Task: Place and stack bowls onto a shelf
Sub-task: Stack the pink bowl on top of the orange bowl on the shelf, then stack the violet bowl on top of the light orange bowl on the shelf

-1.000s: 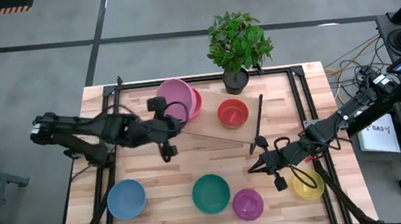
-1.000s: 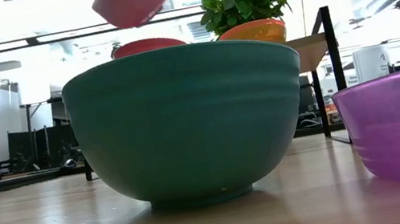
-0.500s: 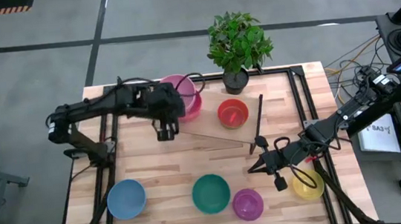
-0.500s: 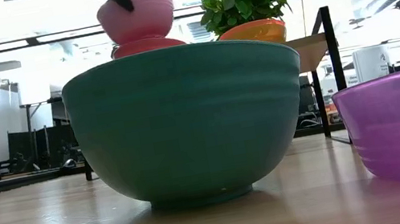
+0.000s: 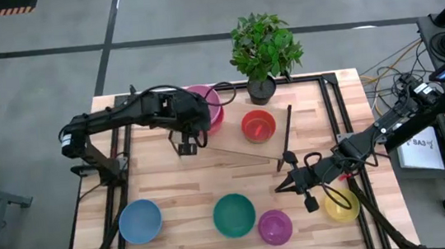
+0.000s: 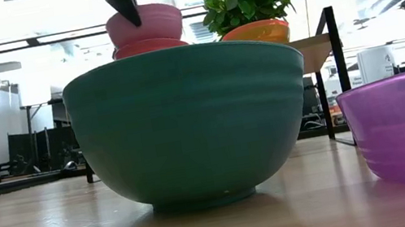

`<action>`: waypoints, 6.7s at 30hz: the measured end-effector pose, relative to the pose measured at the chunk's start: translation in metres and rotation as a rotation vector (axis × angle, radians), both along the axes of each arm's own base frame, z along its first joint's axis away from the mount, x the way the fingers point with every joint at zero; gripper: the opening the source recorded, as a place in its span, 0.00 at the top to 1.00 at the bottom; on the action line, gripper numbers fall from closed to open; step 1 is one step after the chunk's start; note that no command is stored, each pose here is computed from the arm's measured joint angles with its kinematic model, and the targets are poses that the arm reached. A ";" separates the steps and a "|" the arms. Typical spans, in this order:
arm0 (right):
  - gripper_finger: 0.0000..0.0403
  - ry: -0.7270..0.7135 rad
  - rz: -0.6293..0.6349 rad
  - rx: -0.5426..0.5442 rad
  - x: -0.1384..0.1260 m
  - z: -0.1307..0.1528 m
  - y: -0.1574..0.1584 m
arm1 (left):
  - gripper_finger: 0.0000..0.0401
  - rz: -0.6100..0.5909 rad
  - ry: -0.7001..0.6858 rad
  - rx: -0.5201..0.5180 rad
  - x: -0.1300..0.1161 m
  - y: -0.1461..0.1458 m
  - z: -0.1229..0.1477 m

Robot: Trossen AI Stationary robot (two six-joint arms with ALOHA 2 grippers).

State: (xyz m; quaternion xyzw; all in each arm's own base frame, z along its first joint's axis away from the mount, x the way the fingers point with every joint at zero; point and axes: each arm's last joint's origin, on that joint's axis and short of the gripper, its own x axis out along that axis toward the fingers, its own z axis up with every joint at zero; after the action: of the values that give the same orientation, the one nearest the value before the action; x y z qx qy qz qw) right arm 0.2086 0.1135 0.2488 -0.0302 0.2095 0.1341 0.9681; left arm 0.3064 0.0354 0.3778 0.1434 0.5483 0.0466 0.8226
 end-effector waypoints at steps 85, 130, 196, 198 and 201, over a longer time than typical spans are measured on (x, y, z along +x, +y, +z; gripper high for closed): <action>0.98 -0.007 -0.005 -0.006 0.000 0.000 0.000 | 1.00 0.113 -0.847 -0.005 -0.042 0.002 -0.030; 0.98 -0.003 -0.173 0.098 0.004 -0.002 -0.002 | 1.00 0.118 -0.875 -0.073 -0.049 -0.041 -0.026; 0.67 1.008 -0.464 0.074 0.112 -0.073 0.073 | 1.00 0.000 -1.139 -0.103 -0.187 -0.062 -0.076; 0.67 1.009 -0.456 0.062 0.113 -0.076 0.073 | 1.00 0.000 -1.138 -0.103 -0.187 -0.062 -0.076; 0.67 1.018 -0.461 0.056 0.114 -0.079 0.073 | 1.00 0.001 -1.139 -0.103 -0.187 -0.062 -0.076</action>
State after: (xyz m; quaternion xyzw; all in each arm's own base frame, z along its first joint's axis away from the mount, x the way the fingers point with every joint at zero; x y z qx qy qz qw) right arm 0.3226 0.1861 0.1694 0.1106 0.6478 -0.0781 0.7496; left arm 0.1195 -0.0267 0.3015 0.0552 0.0203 0.0900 0.9942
